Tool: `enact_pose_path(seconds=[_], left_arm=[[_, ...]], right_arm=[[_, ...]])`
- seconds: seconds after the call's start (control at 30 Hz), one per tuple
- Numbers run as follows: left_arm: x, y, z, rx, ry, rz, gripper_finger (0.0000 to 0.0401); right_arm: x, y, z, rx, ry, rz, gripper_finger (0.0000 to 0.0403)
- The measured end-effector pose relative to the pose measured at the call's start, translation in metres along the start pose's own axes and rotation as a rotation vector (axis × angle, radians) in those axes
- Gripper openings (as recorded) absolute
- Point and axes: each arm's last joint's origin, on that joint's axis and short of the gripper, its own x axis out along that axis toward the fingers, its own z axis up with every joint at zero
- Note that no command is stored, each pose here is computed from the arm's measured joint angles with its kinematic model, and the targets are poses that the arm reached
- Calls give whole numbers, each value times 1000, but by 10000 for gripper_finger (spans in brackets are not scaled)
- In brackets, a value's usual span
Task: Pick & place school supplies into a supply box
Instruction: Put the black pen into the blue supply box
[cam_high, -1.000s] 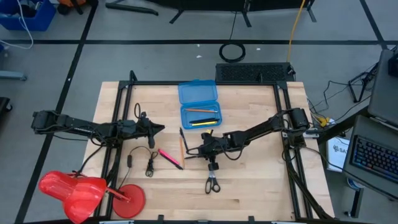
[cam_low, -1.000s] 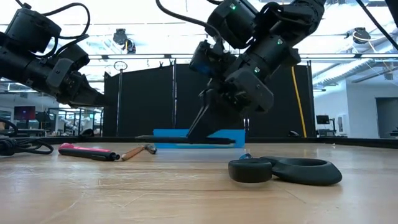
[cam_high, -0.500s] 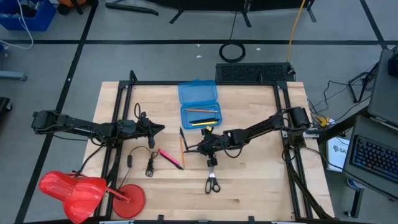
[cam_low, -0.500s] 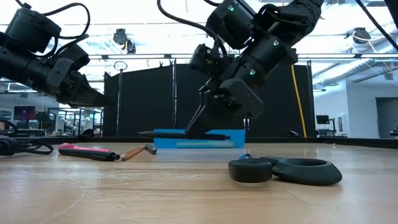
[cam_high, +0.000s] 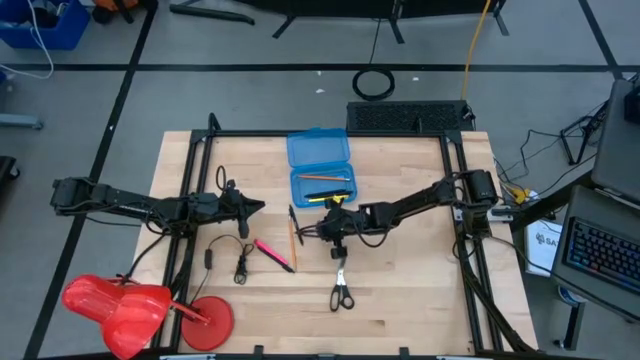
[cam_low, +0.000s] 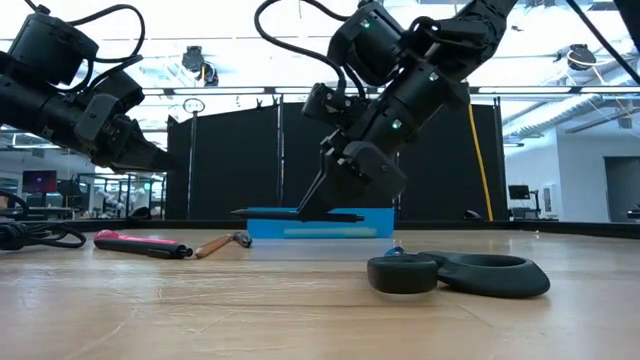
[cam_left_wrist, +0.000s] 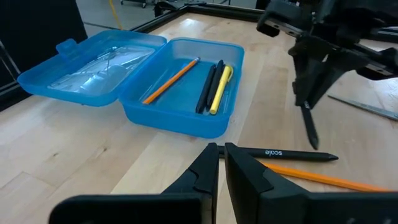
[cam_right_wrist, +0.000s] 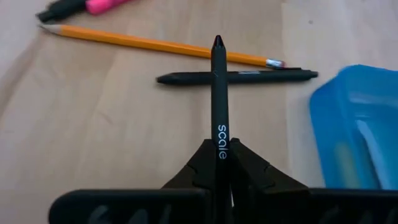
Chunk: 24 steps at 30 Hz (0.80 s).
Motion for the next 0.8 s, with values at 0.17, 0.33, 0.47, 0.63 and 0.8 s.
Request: enact_pose_path(seconds=[0.17,0.33,0.47,0.63,0.8], left_arm=[[0,0,0,1,0,0,31],[0,0,0,10,0,0,31],[0,0,0,11,0,0,31],[0,0,0,13,3,-1,31],[0,0,0,14,1,-1,31]], right_arm=[[1,-9,-1,-28,13,-79,13],[0,-20,-2,-36,16,-129,13],[-6,-26,4,-65,-4,-195,13],[-17,-33,13,-109,-20,-297,13],[-20,-51,12,-110,-14,-384,13]])
